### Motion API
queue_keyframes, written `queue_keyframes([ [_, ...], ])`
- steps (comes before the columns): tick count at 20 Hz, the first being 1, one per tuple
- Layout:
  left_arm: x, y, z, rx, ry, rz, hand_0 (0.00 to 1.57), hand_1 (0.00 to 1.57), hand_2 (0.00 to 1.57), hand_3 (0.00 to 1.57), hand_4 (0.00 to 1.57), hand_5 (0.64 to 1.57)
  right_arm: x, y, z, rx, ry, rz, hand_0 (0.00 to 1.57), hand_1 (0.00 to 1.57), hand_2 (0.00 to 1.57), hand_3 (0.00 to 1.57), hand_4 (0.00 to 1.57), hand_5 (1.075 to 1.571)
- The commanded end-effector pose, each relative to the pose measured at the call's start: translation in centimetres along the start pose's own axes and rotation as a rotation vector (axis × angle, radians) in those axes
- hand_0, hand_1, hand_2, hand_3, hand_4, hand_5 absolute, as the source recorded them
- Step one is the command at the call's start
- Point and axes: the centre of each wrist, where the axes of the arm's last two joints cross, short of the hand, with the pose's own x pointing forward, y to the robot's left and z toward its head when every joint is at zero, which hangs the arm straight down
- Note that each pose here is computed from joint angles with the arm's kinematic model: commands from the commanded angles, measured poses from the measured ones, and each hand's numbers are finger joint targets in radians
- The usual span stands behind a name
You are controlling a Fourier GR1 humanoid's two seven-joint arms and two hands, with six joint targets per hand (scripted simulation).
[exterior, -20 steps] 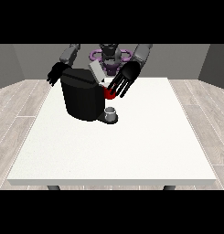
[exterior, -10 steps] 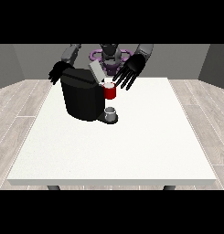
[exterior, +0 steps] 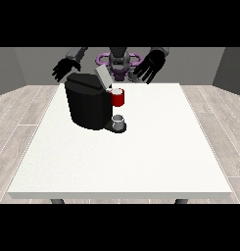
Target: Insert the coffee pod into the coffee machine and close the lid
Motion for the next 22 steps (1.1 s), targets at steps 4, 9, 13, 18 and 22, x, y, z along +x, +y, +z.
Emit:
queue_keyframes([
  [4,-4.6,-6.9,2.4,0.033,0.025,0.477,0.0,0.0,0.0,0.0,0.24,1.571,-1.7,-3.4,2.5,-0.001,0.05,0.084,0.0,0.0,0.0,0.0,0.36,1.571],
  [9,-6.8,-12.1,4.9,0.012,0.087,0.615,0.0,0.0,0.0,0.0,0.0,1.571,2.2,-2.7,0.4,0.103,0.048,0.085,0.0,0.0,0.0,0.0,0.29,1.571],
  [13,-6.2,-12.8,4.8,-0.003,0.083,0.74,0.0,0.0,0.0,0.0,0.23,1.571,3.4,-3.0,-0.6,0.119,-0.012,0.09,0.0,0.0,0.0,0.0,0.0,1.571],
  [18,-8.1,-14.7,7.4,-0.019,0.092,0.785,0.0,0.0,0.0,0.0,0.0,1.571,4.7,-2.2,-1.2,0.189,-0.004,0.079,0.0,0.0,0.0,0.0,0.0,1.571],
  [22,-6.8,-17.4,8.1,-0.033,0.077,0.871,0.0,0.0,0.0,0.0,0.0,1.571,3.2,-1.1,-0.7,0.192,0.019,0.131,0.0,0.0,0.0,0.0,0.0,1.571],
])
